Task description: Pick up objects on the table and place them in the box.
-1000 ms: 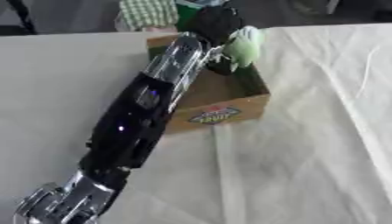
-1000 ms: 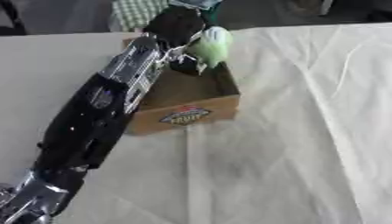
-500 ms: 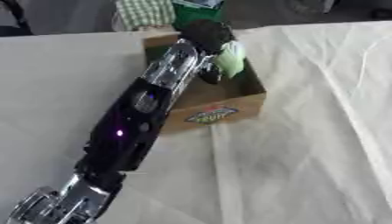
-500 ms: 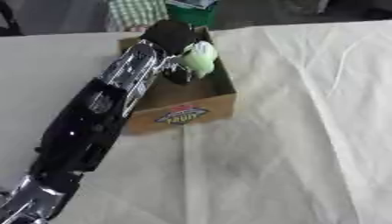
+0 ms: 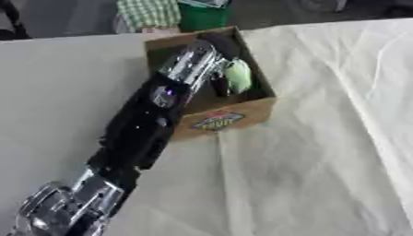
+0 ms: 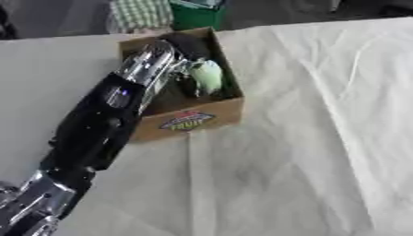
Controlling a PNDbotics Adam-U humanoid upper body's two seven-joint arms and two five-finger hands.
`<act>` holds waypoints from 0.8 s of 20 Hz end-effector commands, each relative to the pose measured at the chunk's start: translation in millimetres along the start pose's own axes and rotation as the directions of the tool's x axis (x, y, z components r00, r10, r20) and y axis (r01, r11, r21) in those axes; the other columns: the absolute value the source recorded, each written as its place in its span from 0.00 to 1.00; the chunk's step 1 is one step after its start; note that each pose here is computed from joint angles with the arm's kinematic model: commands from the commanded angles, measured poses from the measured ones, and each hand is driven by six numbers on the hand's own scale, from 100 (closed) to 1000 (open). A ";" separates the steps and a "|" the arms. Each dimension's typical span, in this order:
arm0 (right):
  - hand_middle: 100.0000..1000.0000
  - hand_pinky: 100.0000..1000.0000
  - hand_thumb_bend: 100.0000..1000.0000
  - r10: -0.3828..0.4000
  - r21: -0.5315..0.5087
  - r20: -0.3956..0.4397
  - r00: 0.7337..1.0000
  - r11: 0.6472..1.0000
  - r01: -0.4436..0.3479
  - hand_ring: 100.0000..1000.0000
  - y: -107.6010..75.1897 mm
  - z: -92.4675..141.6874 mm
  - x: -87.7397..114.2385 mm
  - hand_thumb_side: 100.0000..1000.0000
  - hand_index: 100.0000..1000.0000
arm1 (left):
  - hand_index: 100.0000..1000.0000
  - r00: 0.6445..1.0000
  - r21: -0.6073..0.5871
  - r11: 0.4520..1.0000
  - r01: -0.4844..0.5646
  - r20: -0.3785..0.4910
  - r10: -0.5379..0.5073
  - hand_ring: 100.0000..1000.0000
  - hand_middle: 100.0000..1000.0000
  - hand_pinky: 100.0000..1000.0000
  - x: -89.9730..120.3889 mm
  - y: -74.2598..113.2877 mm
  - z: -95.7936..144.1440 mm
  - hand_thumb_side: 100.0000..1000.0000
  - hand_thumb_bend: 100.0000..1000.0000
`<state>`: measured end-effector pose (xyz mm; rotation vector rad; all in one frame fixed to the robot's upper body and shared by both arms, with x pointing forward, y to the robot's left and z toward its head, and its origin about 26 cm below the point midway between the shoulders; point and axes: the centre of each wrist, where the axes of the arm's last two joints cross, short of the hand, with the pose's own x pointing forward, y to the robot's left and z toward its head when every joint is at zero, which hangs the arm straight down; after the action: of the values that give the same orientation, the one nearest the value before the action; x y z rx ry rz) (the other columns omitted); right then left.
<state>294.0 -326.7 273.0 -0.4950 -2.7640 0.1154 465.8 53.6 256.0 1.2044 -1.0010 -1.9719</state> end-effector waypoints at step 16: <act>0.71 0.81 0.00 0.005 0.007 0.027 1.000 1.000 -0.005 0.64 -3.2 -7.1 5.5 0.64 0.90 | 1.00 0.994 0.150 0.983 -0.103 -0.023 0.108 0.94 0.88 0.77 -44.6 34.1 26.5 1.00 1.00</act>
<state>294.1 -326.5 273.7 -0.4914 -2.7669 0.1150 468.5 74.7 289.4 1.1734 -1.1146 -1.8629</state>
